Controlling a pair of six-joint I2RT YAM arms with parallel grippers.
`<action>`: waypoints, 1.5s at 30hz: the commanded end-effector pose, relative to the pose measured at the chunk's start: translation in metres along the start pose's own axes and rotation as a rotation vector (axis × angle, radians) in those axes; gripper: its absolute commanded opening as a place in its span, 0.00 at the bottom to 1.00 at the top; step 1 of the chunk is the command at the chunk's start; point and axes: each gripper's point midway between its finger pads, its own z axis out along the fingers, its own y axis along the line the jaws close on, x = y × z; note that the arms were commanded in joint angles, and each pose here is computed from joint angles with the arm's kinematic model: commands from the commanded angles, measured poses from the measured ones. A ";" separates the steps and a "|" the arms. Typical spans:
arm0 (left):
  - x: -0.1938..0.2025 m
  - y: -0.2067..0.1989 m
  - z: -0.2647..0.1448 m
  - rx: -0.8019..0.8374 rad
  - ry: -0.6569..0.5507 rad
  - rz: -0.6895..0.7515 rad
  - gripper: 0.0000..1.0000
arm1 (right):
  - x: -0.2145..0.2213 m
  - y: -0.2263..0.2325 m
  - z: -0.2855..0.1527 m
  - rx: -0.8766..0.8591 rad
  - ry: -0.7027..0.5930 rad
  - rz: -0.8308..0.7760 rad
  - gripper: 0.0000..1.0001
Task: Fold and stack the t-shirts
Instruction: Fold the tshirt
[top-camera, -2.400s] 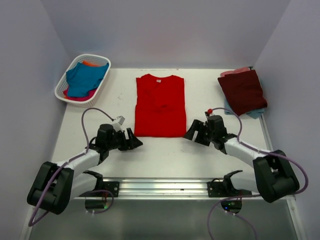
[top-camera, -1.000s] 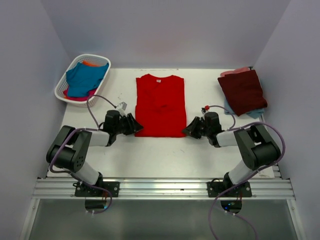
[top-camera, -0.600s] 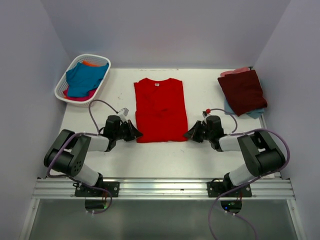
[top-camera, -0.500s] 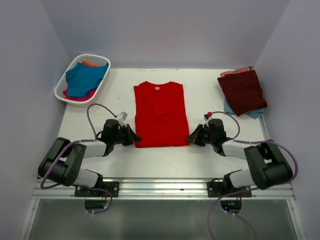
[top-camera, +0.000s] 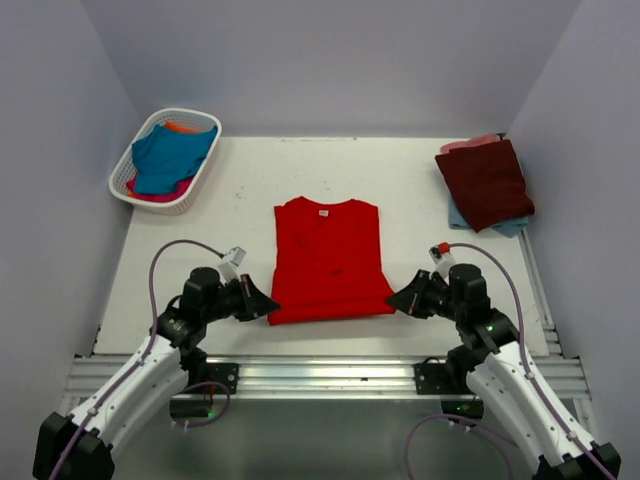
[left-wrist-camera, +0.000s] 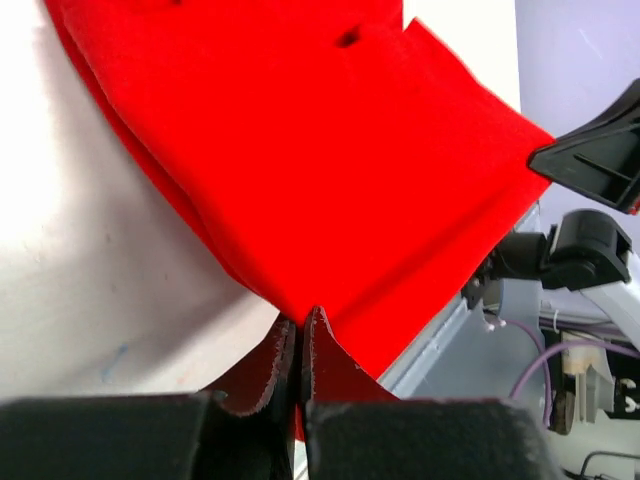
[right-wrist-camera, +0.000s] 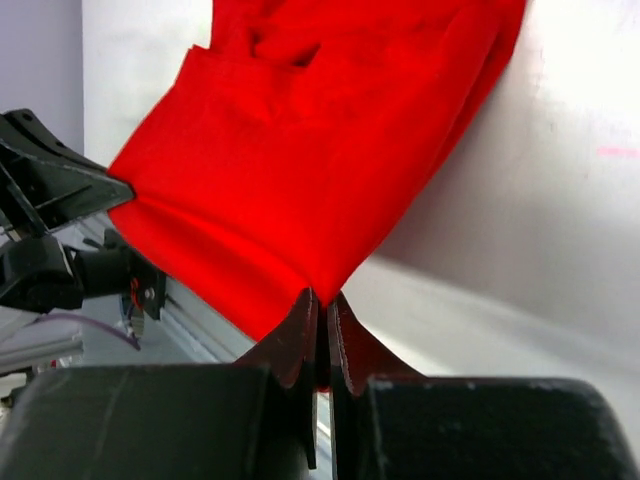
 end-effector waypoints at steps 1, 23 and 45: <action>0.025 0.011 -0.019 -0.088 0.072 -0.102 0.00 | 0.021 -0.006 -0.023 0.073 0.084 0.034 0.00; -0.115 -0.044 0.020 -0.030 -0.234 0.147 0.00 | -0.096 0.027 0.041 0.056 -0.122 -0.109 0.00; -0.317 0.032 0.130 0.202 -0.356 -0.015 0.85 | -0.253 -0.035 0.203 0.308 -0.224 -0.007 0.69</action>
